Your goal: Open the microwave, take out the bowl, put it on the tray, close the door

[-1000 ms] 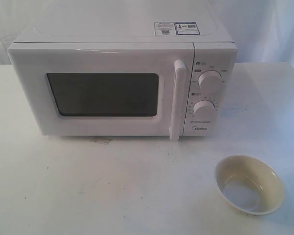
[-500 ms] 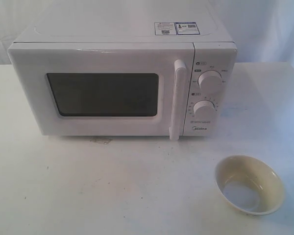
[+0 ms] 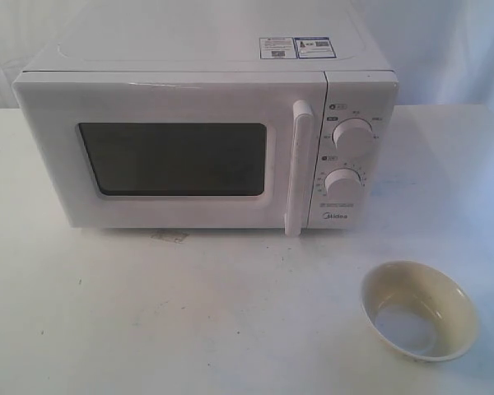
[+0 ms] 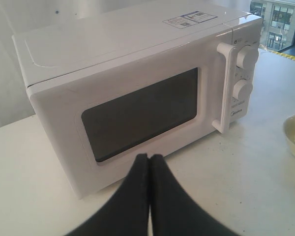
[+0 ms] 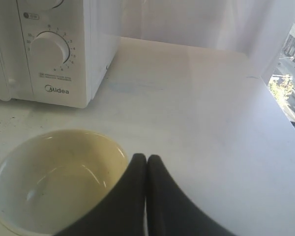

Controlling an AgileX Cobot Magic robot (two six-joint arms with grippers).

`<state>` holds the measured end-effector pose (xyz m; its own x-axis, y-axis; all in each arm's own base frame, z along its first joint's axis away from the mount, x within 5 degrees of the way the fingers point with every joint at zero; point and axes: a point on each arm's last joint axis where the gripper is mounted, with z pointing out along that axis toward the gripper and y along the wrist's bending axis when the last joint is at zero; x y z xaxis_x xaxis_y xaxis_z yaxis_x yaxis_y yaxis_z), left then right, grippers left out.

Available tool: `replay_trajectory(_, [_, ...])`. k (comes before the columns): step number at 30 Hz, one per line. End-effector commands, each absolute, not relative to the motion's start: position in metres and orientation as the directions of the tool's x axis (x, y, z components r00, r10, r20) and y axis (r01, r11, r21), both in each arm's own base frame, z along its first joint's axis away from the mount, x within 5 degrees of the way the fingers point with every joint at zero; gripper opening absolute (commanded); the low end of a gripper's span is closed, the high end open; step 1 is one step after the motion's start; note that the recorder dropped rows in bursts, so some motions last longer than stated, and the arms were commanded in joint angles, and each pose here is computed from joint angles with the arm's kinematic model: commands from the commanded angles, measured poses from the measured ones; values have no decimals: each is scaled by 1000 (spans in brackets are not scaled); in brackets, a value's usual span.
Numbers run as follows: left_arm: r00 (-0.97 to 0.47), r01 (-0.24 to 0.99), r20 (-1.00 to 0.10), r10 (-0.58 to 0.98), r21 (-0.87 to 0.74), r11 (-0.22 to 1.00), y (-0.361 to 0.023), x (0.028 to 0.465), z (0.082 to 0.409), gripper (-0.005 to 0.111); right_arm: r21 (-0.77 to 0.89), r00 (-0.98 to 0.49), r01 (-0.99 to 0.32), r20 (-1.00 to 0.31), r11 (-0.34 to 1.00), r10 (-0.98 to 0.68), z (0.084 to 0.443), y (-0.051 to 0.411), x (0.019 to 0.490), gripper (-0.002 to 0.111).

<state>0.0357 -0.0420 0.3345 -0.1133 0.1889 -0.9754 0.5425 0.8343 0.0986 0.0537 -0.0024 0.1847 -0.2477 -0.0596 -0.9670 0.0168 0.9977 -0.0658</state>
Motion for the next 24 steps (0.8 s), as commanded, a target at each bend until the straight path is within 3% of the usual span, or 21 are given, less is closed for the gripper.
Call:
replay_trajectory(1, [-111,547,-977,180,91,832,-42,34,334,0,-56,-248,24,-968,998,-48,183,-3,54,0])
replay_trajectory(7, [-37,490,-943,330,270,829,-34,27,331,0,-49,-246,25,-968,998,-41,183,-3,54,0])
replay_trajectory(11, [38,404,-947,318,306,862,-30,15,336,0,-49,-246,25,-968,998,-41,183,-3,54,0])
replay_trajectory(15, [46,289,-966,255,257,922,-29,8,338,0,-49,-246,25,-968,998,-41,183,-3,54,0])
replay_trajectory(19, [12,275,-970,244,237,932,-28,14,337,0,-49,-246,25,-968,998,-41,183,-3,54,0])
replay_trajectory(24, [-22,184,-998,61,56,981,-19,38,306,0,-49,-246,25,-968,998,-41,183,-3,54,0])
